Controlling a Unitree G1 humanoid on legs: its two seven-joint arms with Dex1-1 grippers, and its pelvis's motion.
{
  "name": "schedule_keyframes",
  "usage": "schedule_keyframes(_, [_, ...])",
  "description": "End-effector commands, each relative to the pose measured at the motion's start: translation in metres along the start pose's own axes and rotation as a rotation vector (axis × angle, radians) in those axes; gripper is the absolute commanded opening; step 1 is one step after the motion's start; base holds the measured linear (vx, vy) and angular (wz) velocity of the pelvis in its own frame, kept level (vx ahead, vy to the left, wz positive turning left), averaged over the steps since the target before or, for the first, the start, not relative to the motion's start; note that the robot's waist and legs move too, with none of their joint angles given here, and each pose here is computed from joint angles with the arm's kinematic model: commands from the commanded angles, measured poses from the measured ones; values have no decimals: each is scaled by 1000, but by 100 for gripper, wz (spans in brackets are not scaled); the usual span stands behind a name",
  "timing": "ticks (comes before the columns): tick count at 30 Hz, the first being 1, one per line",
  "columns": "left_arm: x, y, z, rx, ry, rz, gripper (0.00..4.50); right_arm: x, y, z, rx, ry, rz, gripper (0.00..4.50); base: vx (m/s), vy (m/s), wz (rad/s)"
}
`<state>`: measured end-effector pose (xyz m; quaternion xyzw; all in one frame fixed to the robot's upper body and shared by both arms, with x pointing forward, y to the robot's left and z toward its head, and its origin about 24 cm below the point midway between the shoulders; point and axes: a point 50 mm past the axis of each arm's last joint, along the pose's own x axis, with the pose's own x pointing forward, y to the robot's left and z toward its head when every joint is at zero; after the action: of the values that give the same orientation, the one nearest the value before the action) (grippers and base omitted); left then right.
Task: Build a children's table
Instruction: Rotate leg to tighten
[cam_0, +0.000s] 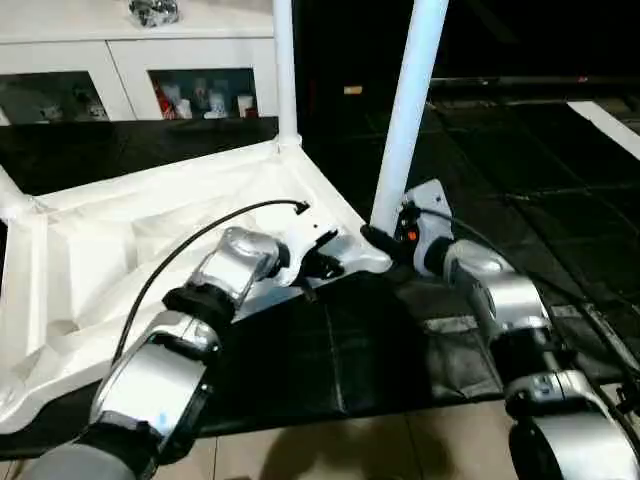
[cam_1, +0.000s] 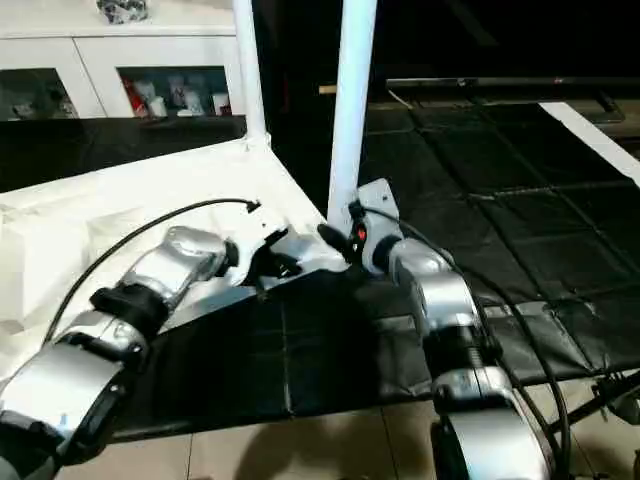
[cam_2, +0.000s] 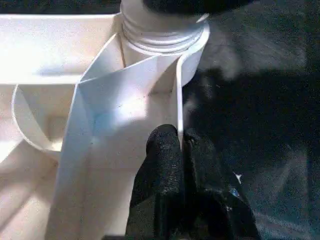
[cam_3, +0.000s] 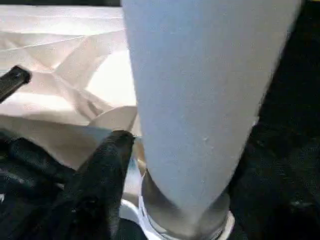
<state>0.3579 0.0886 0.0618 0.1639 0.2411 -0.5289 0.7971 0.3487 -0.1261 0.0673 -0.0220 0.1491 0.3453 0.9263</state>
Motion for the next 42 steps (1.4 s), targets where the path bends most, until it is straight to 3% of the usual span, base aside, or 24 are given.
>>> schedule_keyframes(1, [2, -9, 22, 135, -74, -107, 0, 4, 22, -8, -19, 20, 184, 342, 0, 0, 0])
schedule_keyframes(7, [-11, -13, 7, 211, -51, -254, 0, -26, 4, -6, -103, 2, 323, 395, 0, 0, 0])
schedule_keyframes(13, [-22, -17, -4, 285, 8, -370, 0, -50, 2, -2, -154, 28, 532, 395, 0, 0, 0])
schedule_keyframes(16, [-28, -18, -8, 316, 35, -419, 0, -57, 1, -1, -133, 43, 629, 395, 0, 0, 0])
schedule_keyframes(17, [-30, -18, -8, 324, 42, -438, 0, -58, 0, -1, -129, 43, 652, 369, 0, 0, 0])
schedule_keyframes(22, [-35, -18, -11, 346, 67, -474, 0, -60, 0, -3, -124, 74, 710, 349, 0, 0, 0])
schedule_keyframes(23, [-36, -18, -11, 347, 67, -475, 0, -60, 0, -3, -123, 74, 714, 324, 0, 0, 0])
schedule_keyframes(37, [-40, -16, -11, 344, 73, -492, 0, -57, 8, -4, -101, 90, 810, 212, 0, 0, 0])
schedule_keyframes(42, [-39, -16, -11, 329, 71, -487, 0, -57, 11, -6, -88, 88, 819, 202, 0, 0, 0])
